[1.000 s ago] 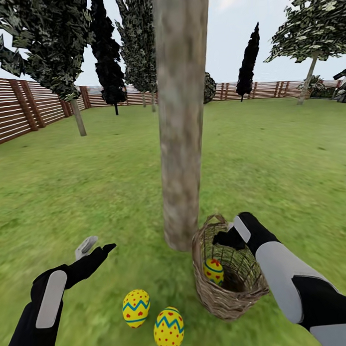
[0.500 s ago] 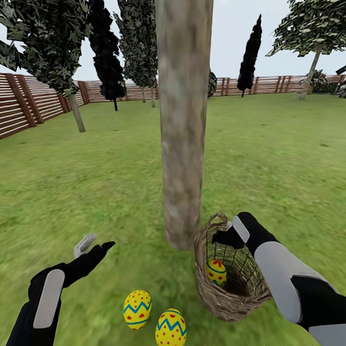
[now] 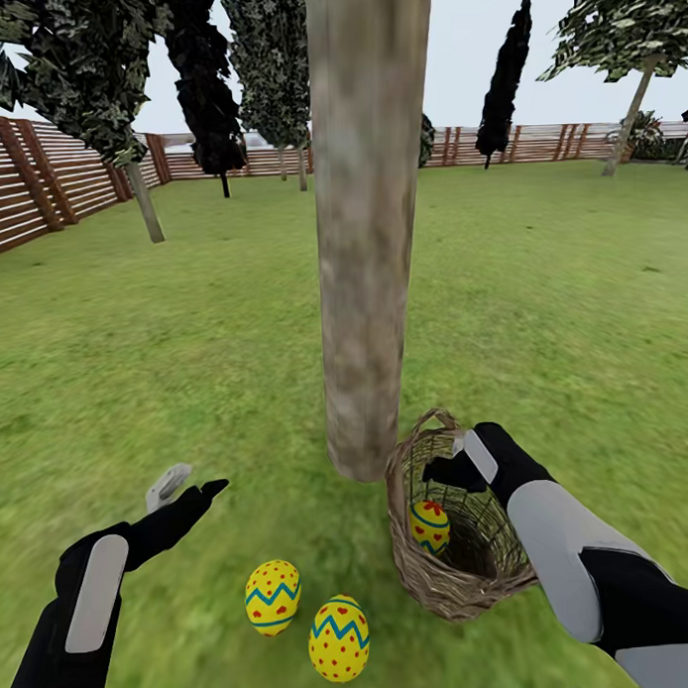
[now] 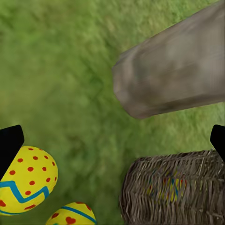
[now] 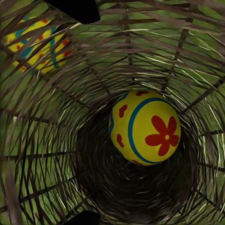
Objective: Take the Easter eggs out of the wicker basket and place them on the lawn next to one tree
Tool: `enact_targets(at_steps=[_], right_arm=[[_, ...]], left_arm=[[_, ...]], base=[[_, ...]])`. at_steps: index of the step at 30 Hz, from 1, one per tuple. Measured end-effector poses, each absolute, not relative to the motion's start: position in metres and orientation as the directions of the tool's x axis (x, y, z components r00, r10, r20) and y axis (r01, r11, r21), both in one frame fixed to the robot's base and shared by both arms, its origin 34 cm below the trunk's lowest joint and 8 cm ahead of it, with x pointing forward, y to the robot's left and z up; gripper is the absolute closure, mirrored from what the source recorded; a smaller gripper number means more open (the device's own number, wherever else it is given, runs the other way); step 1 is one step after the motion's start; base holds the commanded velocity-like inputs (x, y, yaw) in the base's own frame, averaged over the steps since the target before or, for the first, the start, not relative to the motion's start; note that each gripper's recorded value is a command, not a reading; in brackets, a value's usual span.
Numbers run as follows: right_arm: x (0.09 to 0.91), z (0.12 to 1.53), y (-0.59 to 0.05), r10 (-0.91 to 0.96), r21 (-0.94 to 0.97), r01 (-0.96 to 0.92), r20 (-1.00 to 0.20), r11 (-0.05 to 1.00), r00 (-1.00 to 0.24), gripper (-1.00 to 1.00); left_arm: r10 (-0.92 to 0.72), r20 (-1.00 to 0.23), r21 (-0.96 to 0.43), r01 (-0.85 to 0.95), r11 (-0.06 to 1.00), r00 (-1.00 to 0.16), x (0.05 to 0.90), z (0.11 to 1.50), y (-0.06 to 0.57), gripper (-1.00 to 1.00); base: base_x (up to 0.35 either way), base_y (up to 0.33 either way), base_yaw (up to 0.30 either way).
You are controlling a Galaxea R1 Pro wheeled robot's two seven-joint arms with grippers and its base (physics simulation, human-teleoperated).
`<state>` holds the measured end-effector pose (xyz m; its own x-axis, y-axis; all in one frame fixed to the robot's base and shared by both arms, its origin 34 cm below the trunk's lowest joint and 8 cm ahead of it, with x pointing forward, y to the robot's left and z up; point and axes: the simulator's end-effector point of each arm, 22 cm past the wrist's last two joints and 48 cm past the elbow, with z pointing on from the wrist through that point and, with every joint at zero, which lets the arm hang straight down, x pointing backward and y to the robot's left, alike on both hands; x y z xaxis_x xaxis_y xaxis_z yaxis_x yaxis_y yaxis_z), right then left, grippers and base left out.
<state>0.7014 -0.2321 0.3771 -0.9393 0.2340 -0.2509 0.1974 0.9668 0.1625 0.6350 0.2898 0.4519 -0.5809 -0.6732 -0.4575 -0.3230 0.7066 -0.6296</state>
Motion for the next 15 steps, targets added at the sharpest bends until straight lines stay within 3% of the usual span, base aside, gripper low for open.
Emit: enact_targets(at_steps=[15], right_arm=[[0.725, 0.383, -0.229, 0.119, 0.078, 0.108, -0.162, 0.991, -0.980, -1.00]], left_arm=[[-0.671, -0.425, -0.605, -0.361, 0.710, -0.608, 0.631, 0.417, 0.291, -1.00]], base=[[0.000, 0.000, 0.000]])
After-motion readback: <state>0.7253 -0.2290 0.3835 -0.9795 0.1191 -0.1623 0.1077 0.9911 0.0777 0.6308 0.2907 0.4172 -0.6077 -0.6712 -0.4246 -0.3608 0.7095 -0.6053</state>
